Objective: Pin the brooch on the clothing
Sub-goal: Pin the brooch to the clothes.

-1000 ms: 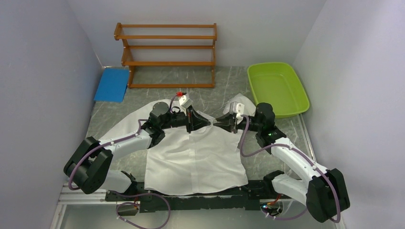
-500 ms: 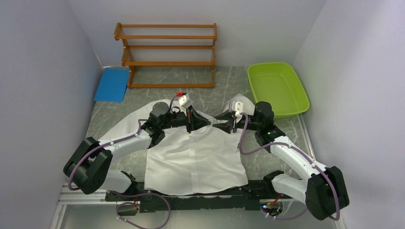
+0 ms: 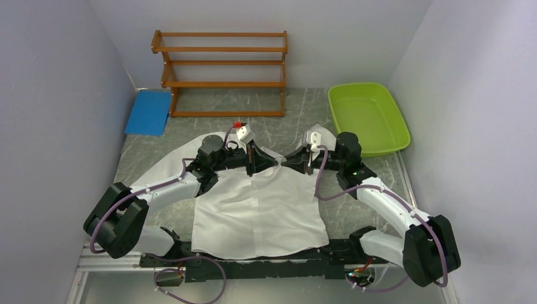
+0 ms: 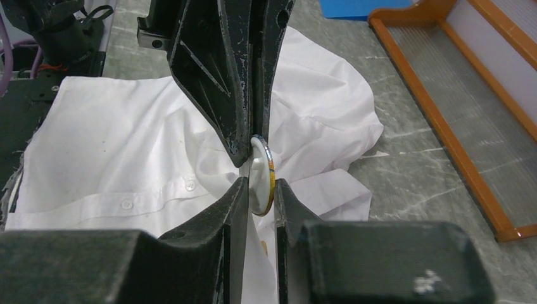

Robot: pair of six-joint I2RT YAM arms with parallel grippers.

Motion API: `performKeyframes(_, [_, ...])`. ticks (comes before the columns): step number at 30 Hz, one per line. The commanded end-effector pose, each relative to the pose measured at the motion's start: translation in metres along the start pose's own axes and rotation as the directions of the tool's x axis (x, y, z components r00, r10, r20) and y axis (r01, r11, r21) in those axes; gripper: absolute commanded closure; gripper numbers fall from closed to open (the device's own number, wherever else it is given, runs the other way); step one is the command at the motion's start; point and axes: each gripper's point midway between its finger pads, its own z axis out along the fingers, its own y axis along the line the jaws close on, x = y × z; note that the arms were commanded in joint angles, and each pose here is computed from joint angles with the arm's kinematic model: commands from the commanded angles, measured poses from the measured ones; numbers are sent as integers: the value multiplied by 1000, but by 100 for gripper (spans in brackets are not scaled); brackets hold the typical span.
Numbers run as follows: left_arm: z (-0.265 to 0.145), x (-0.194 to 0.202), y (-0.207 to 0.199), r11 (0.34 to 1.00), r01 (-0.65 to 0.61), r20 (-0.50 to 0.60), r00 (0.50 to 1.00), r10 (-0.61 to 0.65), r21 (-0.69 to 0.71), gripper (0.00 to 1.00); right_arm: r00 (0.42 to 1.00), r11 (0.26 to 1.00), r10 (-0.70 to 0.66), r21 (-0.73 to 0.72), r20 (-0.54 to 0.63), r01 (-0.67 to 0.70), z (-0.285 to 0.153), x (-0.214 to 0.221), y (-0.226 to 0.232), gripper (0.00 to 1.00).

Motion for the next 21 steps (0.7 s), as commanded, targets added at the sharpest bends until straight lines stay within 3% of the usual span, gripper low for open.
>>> performKeyframes(1, [0,-31,-19,996,-67,73,995,63,50,97,998,998,-54,-9,40,55,4,-19,-6,76])
performKeyframes(8, [1,-33,-20,996,-67,78,995,62,59,97,997,998,-57,-17,48,58,5,-22,-5,71])
performKeyframes(21, [4,-38,-22,994,-82,58,995,78,68,97,1000,1000,-10,-5,13,11,9,-19,-14,83])
